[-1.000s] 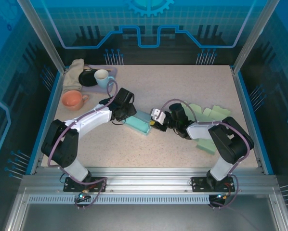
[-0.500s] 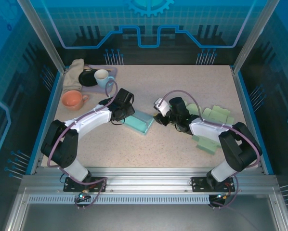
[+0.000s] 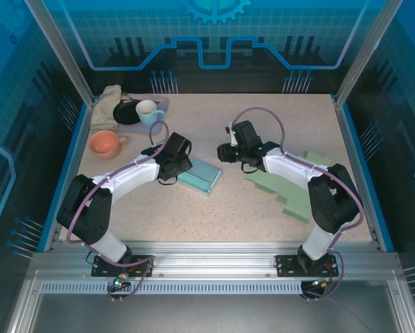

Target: Fold the paper box

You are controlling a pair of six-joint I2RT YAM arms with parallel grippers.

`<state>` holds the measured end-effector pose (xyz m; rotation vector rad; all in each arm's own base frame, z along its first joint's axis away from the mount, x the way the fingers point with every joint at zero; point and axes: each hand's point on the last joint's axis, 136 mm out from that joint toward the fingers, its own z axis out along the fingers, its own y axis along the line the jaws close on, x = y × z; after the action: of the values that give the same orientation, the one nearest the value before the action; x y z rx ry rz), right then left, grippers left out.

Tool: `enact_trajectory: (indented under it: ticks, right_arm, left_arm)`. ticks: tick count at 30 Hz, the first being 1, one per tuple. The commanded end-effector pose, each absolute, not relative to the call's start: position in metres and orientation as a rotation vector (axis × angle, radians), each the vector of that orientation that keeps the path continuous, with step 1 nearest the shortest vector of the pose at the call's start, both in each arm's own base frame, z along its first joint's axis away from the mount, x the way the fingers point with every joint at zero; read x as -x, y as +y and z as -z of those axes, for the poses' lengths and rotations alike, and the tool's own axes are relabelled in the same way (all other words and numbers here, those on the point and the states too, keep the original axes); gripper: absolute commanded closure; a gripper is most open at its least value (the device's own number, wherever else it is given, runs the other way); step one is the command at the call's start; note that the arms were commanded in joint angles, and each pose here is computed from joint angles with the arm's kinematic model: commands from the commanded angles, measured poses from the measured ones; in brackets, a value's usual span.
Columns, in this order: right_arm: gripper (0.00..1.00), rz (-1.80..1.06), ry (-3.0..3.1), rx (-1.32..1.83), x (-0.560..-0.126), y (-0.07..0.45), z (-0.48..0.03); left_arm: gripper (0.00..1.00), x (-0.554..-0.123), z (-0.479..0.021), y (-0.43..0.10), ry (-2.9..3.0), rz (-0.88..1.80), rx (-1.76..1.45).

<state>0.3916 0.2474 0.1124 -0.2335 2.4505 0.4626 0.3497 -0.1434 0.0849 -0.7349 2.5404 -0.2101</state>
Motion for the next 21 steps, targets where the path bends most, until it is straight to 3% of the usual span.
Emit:
enact_trajectory:
  ticks: [1, 21]
  right_arm:
    - [0.52, -0.426, 2.563, 0.128, -0.372, 0.248, -0.089]
    - [0.44, -0.308, 2.647, 0.208, -0.336, 0.282, -0.043]
  left_arm:
    - [0.34, -0.331, -0.077, -0.127, 2.563, 0.108, 0.759]
    - [0.3, -0.315, -0.049, -0.123, 2.605, 0.065, 0.768]
